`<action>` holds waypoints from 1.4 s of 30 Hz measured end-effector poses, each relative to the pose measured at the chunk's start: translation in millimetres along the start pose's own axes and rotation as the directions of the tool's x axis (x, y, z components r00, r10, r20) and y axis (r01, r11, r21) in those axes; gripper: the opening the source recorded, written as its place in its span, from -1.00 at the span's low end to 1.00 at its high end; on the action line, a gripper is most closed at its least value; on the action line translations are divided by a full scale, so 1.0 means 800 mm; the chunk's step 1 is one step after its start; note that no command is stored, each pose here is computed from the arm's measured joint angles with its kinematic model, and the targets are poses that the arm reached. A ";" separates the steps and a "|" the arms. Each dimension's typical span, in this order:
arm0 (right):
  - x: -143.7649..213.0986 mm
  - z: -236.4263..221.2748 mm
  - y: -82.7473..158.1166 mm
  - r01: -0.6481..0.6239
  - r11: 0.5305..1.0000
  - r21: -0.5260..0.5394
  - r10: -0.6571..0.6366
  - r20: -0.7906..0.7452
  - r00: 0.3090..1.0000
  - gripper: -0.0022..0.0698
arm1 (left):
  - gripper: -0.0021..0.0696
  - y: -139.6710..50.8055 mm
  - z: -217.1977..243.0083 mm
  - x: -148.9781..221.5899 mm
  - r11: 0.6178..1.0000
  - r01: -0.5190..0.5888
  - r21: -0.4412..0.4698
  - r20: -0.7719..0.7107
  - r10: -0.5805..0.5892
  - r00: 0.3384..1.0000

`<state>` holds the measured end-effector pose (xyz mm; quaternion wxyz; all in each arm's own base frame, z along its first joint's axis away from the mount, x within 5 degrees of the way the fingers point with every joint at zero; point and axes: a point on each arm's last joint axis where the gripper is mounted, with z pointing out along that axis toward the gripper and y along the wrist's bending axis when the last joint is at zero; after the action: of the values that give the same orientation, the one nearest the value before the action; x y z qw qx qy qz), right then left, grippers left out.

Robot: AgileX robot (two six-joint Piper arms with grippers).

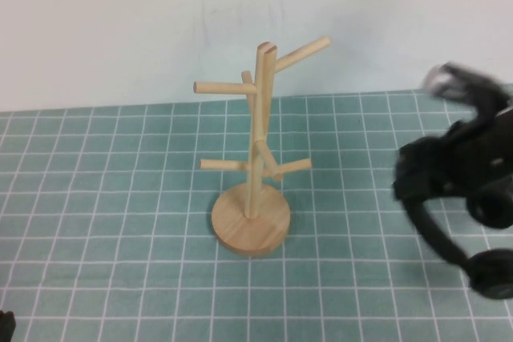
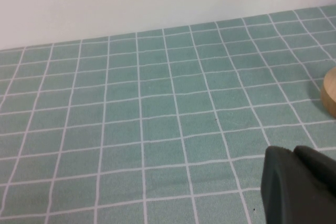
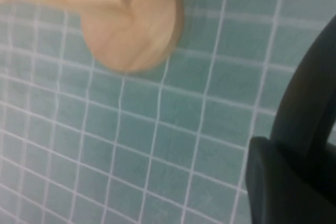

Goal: Take out the headphones from the headphone stand

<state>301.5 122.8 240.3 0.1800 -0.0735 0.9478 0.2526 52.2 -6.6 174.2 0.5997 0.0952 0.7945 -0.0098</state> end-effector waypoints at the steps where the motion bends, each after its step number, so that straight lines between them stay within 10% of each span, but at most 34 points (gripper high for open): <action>1: 0.000 0.013 0.002 -0.009 0.999 0.037 0.008 0.009 1.000 -0.95 | -0.96 0.000 0.000 0.000 1.000 0.000 0.000 0.000 0.000 1.000; 12: -0.002 0.107 -0.010 -0.075 0.982 0.172 0.074 0.016 0.997 -0.89 | -0.96 0.000 0.000 0.000 1.000 0.000 0.000 0.000 0.000 1.000; 21: -0.013 0.109 -0.009 -0.014 0.982 0.188 0.009 0.027 1.000 -0.08 | -0.96 0.000 0.000 0.000 1.000 0.000 0.000 0.000 0.000 1.000; 25: -0.030 0.077 0.006 0.152 0.964 0.217 -0.157 0.008 0.988 -0.02 | -0.96 0.000 0.000 0.000 1.000 0.000 0.000 0.000 0.000 1.000; 32: -0.055 -0.028 0.028 0.412 0.815 0.409 -0.406 -0.104 0.908 -0.53 | -0.96 0.000 0.000 0.000 1.000 0.000 0.000 0.000 0.000 1.000; 37: -0.072 -0.132 0.033 0.197 0.697 0.689 -0.342 0.079 0.936 -0.96 | -0.96 0.000 0.000 0.000 1.000 0.000 0.000 0.000 0.000 1.000; 42: -0.044 -0.204 0.064 0.199 0.774 0.601 -0.392 0.207 0.896 -0.96 | -0.96 0.000 0.000 0.000 1.000 0.000 0.000 0.000 0.000 1.000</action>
<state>272.6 86.2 408.6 0.3833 -0.1248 0.9130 -0.0631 52.2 -6.6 174.2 0.5997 0.0952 0.7945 -0.0098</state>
